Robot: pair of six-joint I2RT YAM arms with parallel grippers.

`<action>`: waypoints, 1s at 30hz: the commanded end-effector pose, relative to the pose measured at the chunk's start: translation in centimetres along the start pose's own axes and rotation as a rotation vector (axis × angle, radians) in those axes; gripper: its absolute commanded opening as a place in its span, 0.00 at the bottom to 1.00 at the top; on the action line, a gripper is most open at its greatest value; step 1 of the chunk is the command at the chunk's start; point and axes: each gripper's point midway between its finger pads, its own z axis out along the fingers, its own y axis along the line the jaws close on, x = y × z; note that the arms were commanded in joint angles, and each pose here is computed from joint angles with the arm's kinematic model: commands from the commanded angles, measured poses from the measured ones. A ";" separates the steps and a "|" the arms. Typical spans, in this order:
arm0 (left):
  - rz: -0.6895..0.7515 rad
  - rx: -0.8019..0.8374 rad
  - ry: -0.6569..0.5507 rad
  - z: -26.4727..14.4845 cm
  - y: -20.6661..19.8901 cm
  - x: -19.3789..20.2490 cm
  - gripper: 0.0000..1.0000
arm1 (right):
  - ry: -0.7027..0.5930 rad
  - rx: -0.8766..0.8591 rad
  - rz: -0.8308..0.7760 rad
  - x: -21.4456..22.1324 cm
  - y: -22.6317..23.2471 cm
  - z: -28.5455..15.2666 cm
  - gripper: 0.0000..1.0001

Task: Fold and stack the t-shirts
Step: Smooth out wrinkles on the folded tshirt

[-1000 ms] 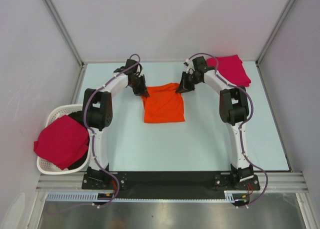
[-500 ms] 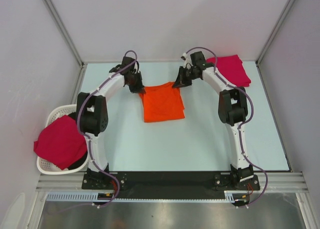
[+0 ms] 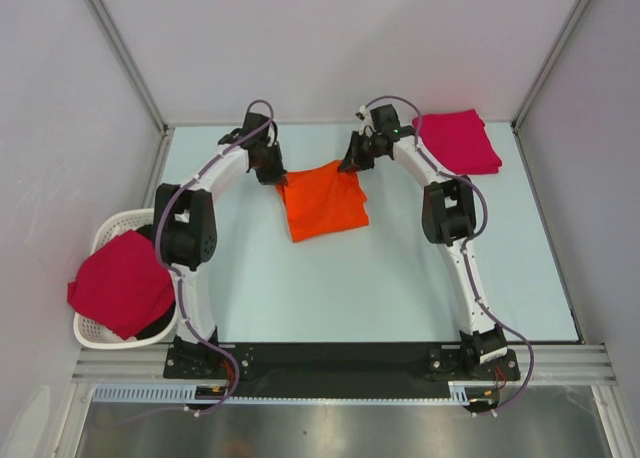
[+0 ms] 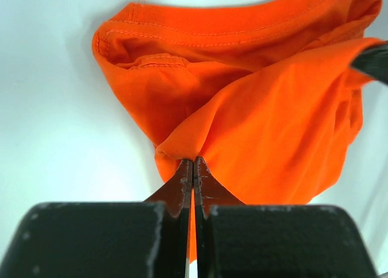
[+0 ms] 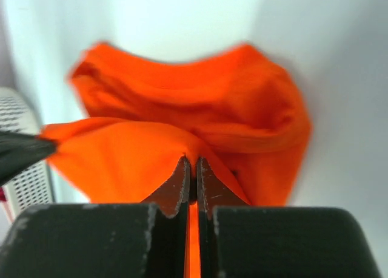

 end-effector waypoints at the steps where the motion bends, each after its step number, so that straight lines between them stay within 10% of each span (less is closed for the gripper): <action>1: -0.024 -0.021 -0.015 0.5 0.2 -1.3 0.00 | 0.055 0.115 0.090 2.6 -3.6 1.6 0.05; 3: -0.035 -0.035 0.016 1.3 0.6 -0.7 0.30 | 0.075 0.182 0.104 3.4 -5.0 1.6 0.29; 4: -0.038 -0.033 0.016 1.4 0.4 -1.1 0.50 | 0.078 0.203 0.099 3.4 -5.2 1.3 0.60; 8: -0.045 -0.092 0.026 0.9 1.2 -1.1 0.78 | 0.085 0.261 0.041 3.1 -4.2 -2.0 0.76; 11: -0.021 -0.047 -0.113 -3.5 -0.5 -3.8 0.81 | -0.041 0.252 -0.072 0.0 -0.6 -6.3 0.82; 15: -0.010 0.022 -0.186 -6.5 -1.9 -4.0 0.76 | -0.066 0.161 -0.066 -0.3 2.7 -7.9 0.69; 16: -0.006 0.040 -0.167 -6.5 -2.2 -3.5 0.73 | -0.069 0.129 -0.060 -0.3 3.2 -7.6 0.49; 18: -0.006 0.054 -0.144 -5.6 -2.3 -2.7 0.29 | -0.022 0.070 -0.033 1.6 3.6 -6.2 0.00; 20: 0.003 0.103 -0.083 -3.6 -3.3 -1.4 0.00 | 0.005 0.029 -0.016 2.6 3.8 -4.8 0.00; 30: -0.028 0.139 0.268 7.3 -3.3 7.0 0.00 | 0.222 -0.013 0.107 8.9 1.3 3.5 0.00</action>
